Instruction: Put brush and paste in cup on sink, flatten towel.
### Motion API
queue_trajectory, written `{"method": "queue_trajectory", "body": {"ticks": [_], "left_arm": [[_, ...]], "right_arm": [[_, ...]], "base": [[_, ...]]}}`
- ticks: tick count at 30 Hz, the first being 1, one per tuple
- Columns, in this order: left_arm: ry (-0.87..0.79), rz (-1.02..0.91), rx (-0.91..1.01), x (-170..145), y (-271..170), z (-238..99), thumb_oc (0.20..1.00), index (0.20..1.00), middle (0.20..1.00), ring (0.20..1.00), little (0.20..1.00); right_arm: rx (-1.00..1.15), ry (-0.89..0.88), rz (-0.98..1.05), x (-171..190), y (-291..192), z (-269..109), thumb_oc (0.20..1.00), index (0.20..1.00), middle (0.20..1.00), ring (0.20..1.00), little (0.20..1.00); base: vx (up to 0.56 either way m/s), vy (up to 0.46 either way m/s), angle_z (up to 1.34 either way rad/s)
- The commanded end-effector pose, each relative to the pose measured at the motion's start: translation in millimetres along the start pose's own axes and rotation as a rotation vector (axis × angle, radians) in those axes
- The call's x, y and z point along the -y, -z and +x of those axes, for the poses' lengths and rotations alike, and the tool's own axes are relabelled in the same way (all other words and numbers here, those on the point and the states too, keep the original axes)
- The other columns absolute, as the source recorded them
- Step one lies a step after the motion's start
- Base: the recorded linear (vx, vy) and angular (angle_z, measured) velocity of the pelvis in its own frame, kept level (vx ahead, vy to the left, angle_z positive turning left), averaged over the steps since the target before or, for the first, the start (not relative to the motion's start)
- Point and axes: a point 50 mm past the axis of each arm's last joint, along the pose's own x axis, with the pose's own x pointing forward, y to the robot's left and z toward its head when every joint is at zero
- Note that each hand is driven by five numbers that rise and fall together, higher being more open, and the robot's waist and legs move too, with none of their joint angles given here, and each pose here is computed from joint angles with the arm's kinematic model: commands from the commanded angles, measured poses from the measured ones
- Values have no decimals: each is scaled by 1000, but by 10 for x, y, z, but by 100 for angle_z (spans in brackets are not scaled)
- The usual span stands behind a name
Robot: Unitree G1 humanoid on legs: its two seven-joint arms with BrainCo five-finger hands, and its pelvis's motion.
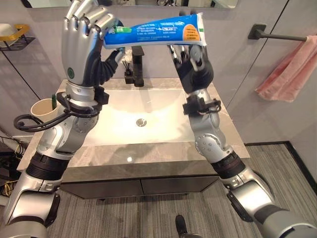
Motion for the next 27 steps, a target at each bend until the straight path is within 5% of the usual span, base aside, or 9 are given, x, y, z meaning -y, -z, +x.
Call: {"method": "queue_trajectory", "body": {"ticks": [1,10,12,24,27], "left_arm": [[-111,-42,84,-126,-66,273,200,200,200,200,200],[-108,-178,35,-75,-122,182,200,200,200,200,200],[-104,-185,31,-81,-121,167,200,200,200,200,200],[-102,-178,-47,-118,-37,31,200,200,200,200,200],[-94,-180,-66,-144,-47,-33,489,489,489,489,489]], "right_arm": [[175,-97,38,-258,-218,212,1000,1000,1000,1000,1000],[230,-148,78,-489,-268,333,1000,1000,1000,1000,1000],[228,-134,75,-481,-259,323,200,200,200,200,200],[260,82,14,-320,-262,195,200,200,200,200,200],[282,151,-78,-306,-304,165,200,200,200,200,200]], "base": [[12,1,5],[17,-3,7],[0,0,0],[0,0,0],[-4,-1,1]]}}
